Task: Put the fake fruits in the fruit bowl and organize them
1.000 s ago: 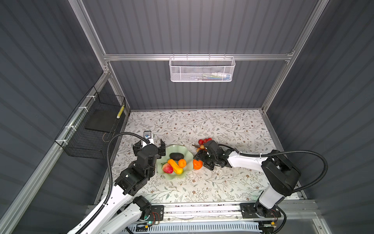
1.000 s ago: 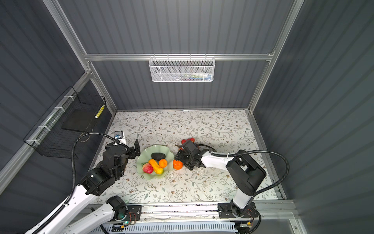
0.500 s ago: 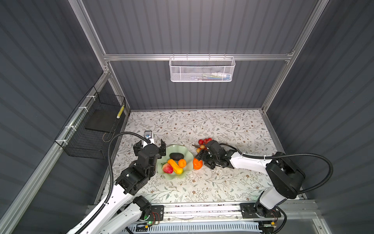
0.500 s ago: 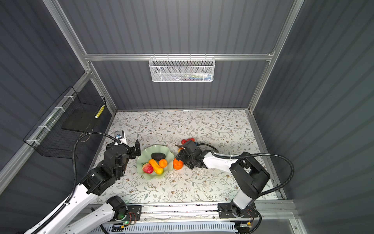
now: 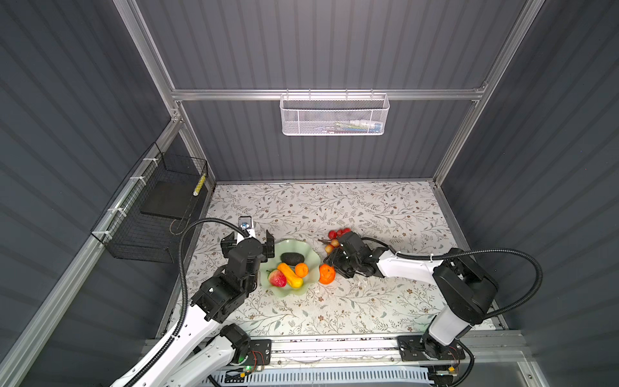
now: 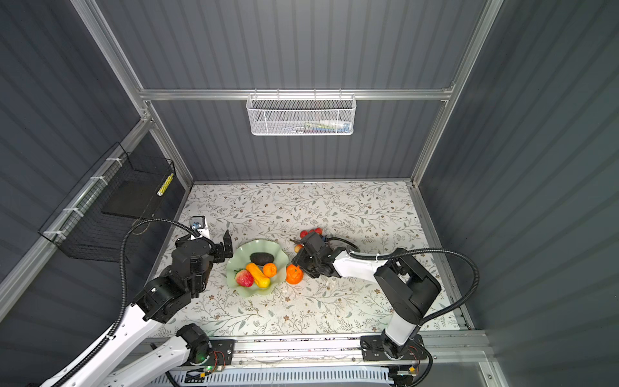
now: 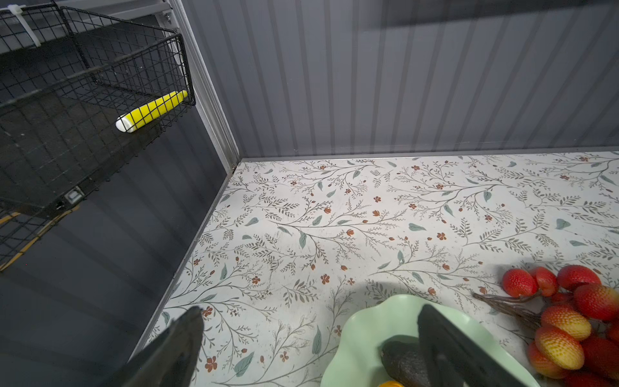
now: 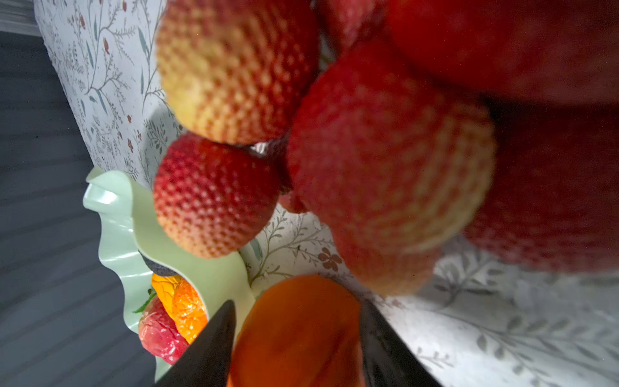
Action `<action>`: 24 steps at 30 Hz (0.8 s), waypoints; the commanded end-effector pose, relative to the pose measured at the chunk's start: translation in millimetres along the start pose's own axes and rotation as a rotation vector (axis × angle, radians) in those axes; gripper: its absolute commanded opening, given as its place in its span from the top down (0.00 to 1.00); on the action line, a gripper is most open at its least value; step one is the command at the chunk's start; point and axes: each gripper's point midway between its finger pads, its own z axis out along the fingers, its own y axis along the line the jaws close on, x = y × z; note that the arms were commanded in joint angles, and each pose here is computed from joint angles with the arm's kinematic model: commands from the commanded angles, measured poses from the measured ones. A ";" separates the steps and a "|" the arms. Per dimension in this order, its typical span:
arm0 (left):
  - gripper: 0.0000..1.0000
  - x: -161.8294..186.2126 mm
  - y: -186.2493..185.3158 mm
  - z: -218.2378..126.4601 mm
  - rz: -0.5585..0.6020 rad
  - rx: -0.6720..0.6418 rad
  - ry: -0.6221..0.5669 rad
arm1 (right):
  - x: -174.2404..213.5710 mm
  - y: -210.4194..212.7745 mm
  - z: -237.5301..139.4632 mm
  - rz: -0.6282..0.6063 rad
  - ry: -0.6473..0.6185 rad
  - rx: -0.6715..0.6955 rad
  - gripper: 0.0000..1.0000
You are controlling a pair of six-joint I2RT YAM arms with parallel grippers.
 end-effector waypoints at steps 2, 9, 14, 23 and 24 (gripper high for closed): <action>0.00 0.6 4.4 -1.2 -0.002 -0.015 -0.002 | -1.9 -7.2 -12.5 -0.017 -0.031 0.019 0.52; 0.00 1.4 4.3 -1.2 -0.004 -0.014 -0.003 | -5.3 -9.6 -43.8 -0.094 -0.080 0.031 0.56; 0.00 1.7 3.5 -0.6 -0.002 -0.013 0.001 | 1.6 -1.6 -52.0 -0.205 -0.048 0.072 0.25; 0.00 1.2 6.7 -4.3 -0.017 -0.011 -0.004 | 19.4 -5.9 -24.6 -0.212 0.029 0.110 0.22; 0.00 0.7 7.3 -5.1 -0.019 -0.011 -0.006 | 19.2 -4.4 -22.4 -0.208 0.029 0.106 0.22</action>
